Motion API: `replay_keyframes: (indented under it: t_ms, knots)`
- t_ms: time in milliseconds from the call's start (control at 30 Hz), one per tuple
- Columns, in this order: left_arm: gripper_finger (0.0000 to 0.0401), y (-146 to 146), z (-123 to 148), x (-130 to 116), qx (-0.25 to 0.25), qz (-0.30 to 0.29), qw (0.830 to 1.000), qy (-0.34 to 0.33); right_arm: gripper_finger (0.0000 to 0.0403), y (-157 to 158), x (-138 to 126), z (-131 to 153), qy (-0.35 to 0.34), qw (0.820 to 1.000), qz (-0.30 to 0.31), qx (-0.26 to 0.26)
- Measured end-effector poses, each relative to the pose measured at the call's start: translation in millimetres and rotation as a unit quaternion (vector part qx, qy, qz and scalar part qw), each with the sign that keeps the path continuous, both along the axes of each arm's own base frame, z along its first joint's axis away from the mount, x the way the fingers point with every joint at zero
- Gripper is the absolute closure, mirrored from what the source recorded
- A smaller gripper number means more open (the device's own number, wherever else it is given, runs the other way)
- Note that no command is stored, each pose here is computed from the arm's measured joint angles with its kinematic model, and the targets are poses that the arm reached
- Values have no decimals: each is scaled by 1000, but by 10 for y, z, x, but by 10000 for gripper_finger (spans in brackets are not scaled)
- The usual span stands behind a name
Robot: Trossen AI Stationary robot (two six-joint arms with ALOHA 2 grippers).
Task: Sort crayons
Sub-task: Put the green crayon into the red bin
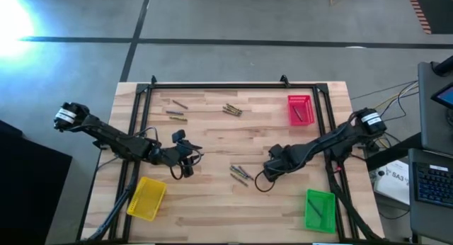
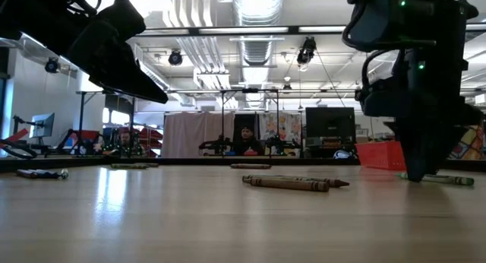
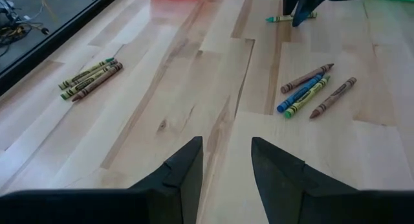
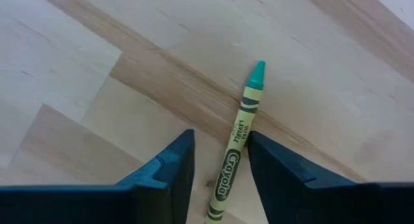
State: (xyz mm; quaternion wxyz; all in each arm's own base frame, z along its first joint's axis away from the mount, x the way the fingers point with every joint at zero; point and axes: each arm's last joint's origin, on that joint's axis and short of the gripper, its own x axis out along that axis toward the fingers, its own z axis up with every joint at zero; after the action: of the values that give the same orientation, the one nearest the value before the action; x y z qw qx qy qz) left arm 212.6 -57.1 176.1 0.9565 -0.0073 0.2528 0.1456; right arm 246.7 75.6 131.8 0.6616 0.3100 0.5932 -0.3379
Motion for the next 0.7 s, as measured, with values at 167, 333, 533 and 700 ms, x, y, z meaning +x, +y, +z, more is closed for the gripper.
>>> replay_keyframes:
  t_ms: [167, 333, 533, 700]
  knots:
    - [286, 0, 2, 1, 0, 1, 1000, -1, 339, 15, 42, 79, -15, 999, 41, 3]
    - [286, 0, 2, 2, 0, 0, 1000, -1, 387, 8, 107, 122, -34, 996, 78, 4]
    - [286, -6, -1, 2, -6, -8, 1000, 1, 390, -20, 195, 89, -70, 993, 93, 4]
    - [286, -7, 1, 4, -2, -12, 1000, 1, 390, 8, 291, 162, -119, 985, 124, 7]
